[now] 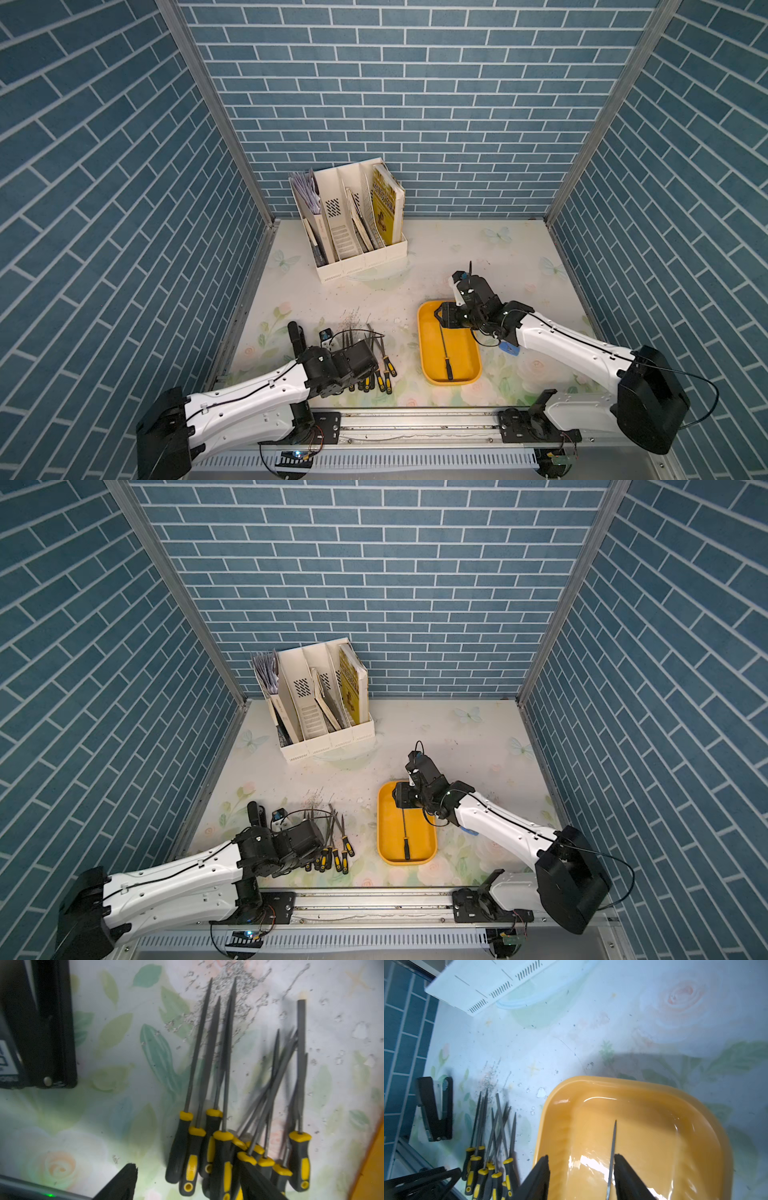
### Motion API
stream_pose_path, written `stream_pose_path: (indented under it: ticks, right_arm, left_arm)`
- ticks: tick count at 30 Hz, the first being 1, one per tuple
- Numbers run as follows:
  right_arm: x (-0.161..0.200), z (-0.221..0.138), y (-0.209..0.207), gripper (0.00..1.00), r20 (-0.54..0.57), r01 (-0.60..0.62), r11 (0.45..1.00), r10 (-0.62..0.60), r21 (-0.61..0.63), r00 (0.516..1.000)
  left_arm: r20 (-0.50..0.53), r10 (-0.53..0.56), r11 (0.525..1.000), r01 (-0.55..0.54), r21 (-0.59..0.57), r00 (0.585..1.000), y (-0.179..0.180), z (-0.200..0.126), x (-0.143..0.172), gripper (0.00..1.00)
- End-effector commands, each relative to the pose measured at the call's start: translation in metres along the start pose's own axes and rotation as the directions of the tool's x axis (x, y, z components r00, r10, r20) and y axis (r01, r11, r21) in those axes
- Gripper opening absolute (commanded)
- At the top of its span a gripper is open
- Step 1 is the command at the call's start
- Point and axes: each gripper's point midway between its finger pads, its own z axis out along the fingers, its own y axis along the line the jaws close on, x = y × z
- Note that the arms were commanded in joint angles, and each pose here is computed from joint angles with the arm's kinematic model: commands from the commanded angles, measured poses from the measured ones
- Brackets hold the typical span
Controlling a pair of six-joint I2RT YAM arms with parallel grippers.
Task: Put the file tool into the storage box
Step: Place the file tool in the storage box, then pick up the file tool from the center of the board.
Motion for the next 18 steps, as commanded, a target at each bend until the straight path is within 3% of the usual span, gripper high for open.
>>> stream_pose_path:
  ticks: [1,14,18]
  right_arm:
    - [0.003,-0.008,0.000,0.51,-0.018,0.035,0.999,-0.035,0.016,0.999]
    - [0.012,-0.003,-0.001,0.48,-0.033,0.045,0.999,-0.044,0.013,0.998]
    - [0.013,-0.001,-0.001,0.47,-0.037,0.045,0.999,-0.045,0.013,0.998]
  left_arm:
    - [0.045,-0.074,0.997,0.075,-0.027,0.996,0.012,0.008,-0.004,0.74]
    - [0.015,-0.097,0.995,0.097,-0.027,0.995,0.025,0.030,0.003,0.56]
    - [0.004,-0.093,0.995,0.093,-0.028,0.996,0.027,0.033,0.001,0.45]
